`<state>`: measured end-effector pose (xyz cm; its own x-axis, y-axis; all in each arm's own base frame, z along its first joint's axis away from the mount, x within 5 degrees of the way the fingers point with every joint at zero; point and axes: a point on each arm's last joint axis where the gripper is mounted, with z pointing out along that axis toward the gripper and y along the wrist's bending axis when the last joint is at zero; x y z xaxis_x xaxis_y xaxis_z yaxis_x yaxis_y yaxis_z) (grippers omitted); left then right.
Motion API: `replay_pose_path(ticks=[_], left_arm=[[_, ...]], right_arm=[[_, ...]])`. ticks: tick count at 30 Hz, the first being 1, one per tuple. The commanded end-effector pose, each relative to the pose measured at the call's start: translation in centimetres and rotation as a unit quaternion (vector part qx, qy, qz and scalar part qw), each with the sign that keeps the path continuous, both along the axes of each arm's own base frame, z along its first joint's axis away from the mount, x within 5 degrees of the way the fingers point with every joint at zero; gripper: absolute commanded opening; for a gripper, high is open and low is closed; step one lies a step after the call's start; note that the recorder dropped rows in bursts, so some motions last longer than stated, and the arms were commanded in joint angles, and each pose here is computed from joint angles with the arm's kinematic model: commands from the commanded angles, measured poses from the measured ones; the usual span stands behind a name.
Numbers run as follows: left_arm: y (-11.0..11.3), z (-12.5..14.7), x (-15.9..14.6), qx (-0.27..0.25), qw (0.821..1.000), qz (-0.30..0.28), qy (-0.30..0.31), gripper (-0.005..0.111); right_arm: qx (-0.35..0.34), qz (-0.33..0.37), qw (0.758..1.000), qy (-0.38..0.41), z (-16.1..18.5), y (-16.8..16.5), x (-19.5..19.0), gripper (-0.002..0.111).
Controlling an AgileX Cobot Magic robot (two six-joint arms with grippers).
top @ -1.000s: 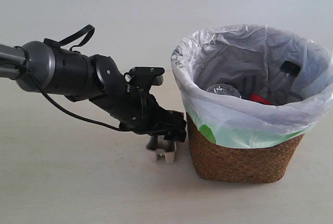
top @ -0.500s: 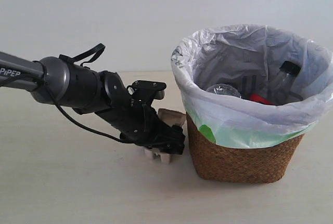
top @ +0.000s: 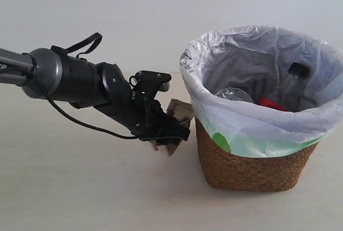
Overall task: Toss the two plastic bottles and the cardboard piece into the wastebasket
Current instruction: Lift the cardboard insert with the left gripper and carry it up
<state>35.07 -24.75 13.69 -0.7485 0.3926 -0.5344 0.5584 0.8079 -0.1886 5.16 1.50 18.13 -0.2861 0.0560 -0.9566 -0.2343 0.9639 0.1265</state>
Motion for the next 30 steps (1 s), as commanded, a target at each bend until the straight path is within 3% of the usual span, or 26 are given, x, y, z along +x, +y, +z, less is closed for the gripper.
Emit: replay_pose_path(ticks=[1, 5, 12, 22, 30], left_arm=[[0.3, 2.1, -0.2, -0.002, 1.0, -0.001, -0.009, 0.004], [2.0, 2.7, -0.1, 0.019, 1.0, 0.019, 0.016, 0.004], [7.0, 3.3, -1.9, 0.039, 0.997, 0.066, 0.031, 0.004], [15.6, 6.7, -8.9, 0.012, 0.984, 0.177, 0.009, 0.004], [21.3, 8.2, -13.3, -0.016, 0.955, 0.295, 0.012, 0.004]], right_arm=[[0.002, 0.0, 1.0, -0.005, 0.1, 0.0, 0.0, 0.013], [0.002, 0.0, 1.0, -0.005, 0.1, 0.0, 0.0, 0.013], [0.002, 0.0, 1.0, -0.005, 0.1, 0.0, 0.0, 0.013], [0.002, 0.0, 1.0, -0.005, 0.1, 0.0, 0.0, 0.013], [0.002, 0.0, 1.0, -0.005, 0.1, 0.0, 0.0, 0.013]])
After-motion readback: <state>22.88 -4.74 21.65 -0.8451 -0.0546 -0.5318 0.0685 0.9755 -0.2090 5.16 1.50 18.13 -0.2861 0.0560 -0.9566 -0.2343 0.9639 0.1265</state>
